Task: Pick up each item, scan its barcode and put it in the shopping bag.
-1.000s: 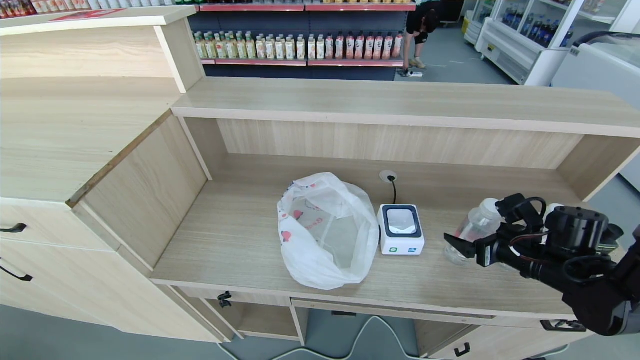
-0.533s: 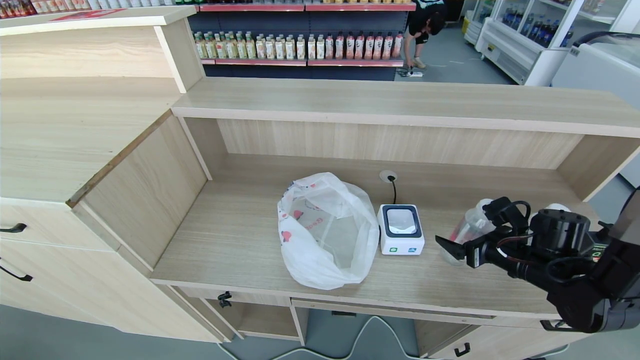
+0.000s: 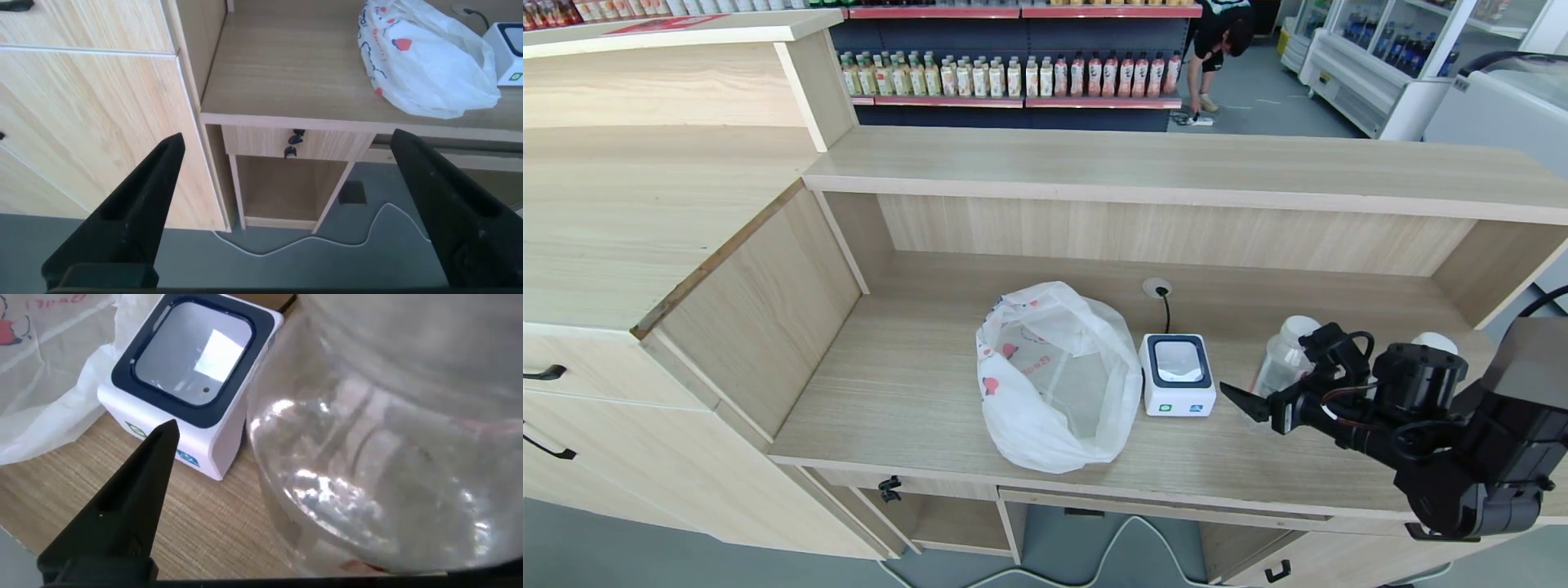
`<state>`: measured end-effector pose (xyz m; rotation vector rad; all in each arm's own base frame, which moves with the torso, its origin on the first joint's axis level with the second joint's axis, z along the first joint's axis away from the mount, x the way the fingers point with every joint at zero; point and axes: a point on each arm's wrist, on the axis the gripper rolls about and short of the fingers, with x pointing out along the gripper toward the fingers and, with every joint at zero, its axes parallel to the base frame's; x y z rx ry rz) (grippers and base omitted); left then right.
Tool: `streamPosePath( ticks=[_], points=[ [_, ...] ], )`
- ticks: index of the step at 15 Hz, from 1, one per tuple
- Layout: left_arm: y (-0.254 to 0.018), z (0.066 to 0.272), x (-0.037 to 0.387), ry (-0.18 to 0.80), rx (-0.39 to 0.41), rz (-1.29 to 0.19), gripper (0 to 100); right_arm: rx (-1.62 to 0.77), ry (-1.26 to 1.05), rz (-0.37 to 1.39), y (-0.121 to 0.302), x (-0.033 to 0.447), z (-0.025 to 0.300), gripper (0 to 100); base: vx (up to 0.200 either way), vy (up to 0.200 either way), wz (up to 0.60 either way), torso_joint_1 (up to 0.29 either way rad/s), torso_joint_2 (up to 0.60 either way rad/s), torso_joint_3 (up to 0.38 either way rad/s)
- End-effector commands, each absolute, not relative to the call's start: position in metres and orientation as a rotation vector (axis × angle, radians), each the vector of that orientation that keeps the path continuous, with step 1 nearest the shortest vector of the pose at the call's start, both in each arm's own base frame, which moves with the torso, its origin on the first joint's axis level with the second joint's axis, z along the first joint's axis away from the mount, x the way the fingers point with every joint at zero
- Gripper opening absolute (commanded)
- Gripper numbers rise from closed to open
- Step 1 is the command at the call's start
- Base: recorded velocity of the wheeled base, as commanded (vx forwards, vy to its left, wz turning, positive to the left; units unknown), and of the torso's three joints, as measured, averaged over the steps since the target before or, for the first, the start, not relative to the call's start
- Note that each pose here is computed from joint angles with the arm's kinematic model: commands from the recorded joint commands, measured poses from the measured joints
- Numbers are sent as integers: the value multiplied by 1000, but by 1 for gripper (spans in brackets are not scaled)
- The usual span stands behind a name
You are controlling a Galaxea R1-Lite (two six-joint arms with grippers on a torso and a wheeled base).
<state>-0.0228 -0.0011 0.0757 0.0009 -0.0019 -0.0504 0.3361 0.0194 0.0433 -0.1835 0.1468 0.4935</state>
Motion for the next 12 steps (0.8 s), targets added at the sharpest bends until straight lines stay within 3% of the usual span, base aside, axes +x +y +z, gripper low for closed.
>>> streamPosePath(
  ticks=[1,2,3,12],
  points=[
    [-1,76,-23,-3,2,-52,100,-179,154,512,19,337,39,100,0,0,0,0,0,0],
    [-1,76,-23,-2,2,-51,100,-179,140,526,19,337,39,100,0,0,0,0,0,0],
    [-1,76,-23,-3,2,-52,100,-184,124,528,19,337,40,0,0,0,0,0,0,0],
    [-1,76,-23,-3,2,-52,100,-178,97,534,13,334,43,0,0,0,0,0,0,0]
  ],
)
